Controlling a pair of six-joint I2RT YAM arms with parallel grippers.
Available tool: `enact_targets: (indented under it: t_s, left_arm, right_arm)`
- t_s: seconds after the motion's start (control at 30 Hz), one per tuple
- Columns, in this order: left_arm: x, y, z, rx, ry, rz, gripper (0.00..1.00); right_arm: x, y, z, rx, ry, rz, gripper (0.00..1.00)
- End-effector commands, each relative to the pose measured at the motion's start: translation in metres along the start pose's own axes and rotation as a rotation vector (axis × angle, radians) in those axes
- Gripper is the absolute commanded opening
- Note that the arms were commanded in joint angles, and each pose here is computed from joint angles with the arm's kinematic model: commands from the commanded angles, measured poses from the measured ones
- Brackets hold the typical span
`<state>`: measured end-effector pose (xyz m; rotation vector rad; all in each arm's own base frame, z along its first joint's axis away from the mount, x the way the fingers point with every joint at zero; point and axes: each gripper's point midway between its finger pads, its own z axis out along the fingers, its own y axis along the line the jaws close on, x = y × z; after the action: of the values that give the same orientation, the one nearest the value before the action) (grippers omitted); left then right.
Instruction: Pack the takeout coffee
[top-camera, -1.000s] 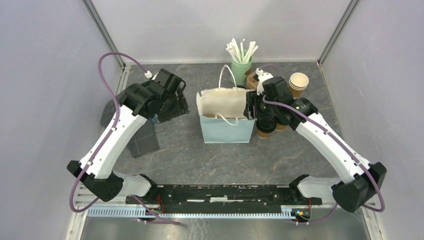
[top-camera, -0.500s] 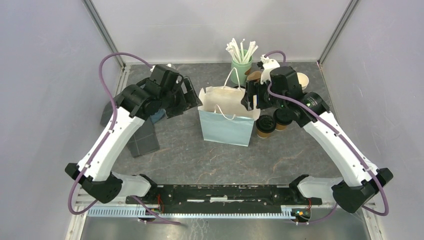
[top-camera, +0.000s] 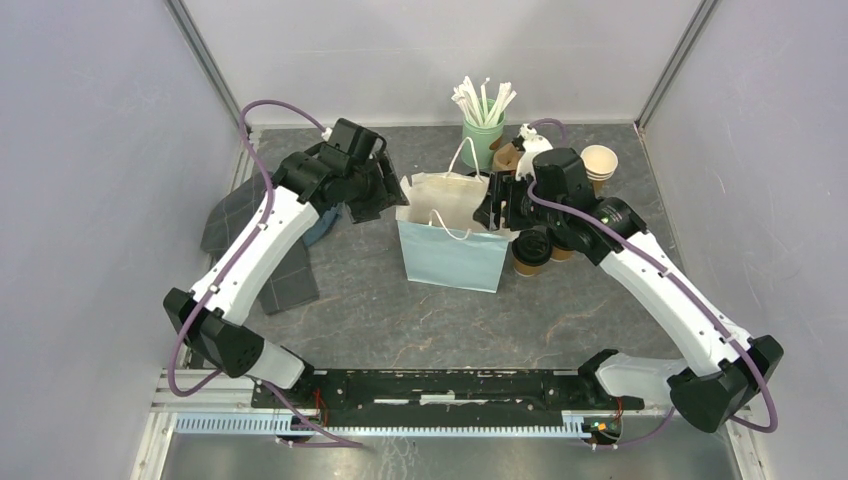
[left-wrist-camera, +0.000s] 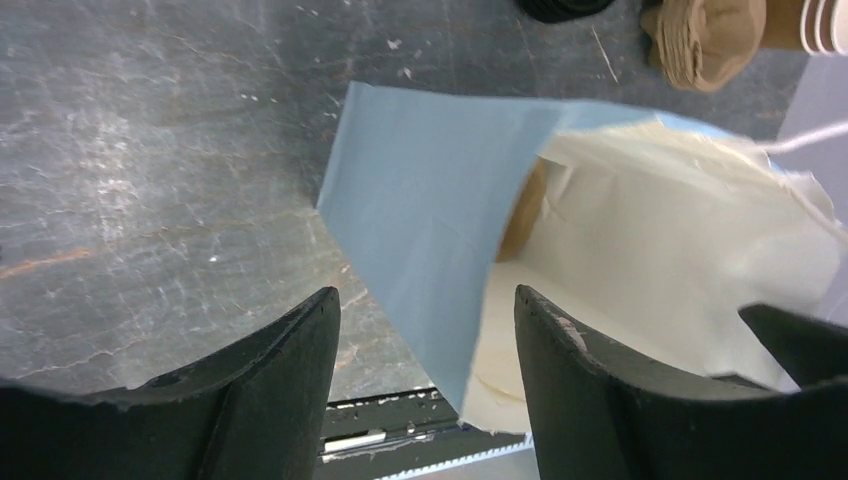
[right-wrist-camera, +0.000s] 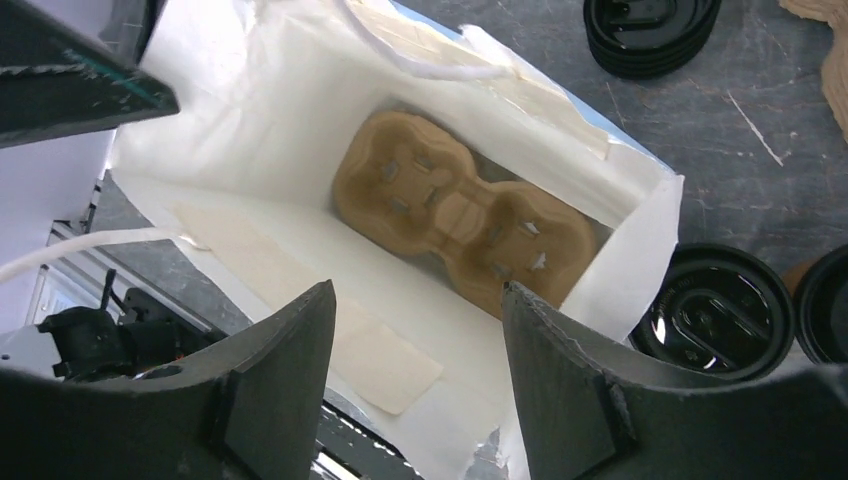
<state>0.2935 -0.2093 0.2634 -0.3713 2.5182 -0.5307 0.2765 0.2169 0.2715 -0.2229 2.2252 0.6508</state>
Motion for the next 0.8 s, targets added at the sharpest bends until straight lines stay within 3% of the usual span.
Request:
enact_targets:
  t_s: [0.0, 0.2, 0.4, 0.57, 0.77]
  left_arm:
    - [-0.026, -0.001, -0.01, 0.04, -0.061, 0.034, 0.7]
    - [-0.019, -0.014, -0.001, 0.119, -0.011, 0.083, 0.73]
    - [-0.024, -0.022, 0.007, 0.135, 0.003, 0.14, 0.72]
    - [-0.026, -0.013, 0.024, 0.059, 0.028, 0.211, 0.64]
    - [-0.038, -0.007, 0.031, -0.004, 0.006, 0.254, 0.51]
  right_arm:
    - [-0.037, 0.015, -0.015, -0.03, -0.116, -0.014, 0.69]
    - [-0.072, -0.014, -0.047, 0.17, -0.163, -0.183, 0.82]
    - [-0.077, -0.056, -0.064, 0.352, -0.14, -0.289, 0.92]
    - [-0.075, -0.094, -0.071, 0.454, -0.1, -0.276, 0.92]
    - [-0.043, -0.148, -0.048, 0.428, 0.051, -0.135, 0.9]
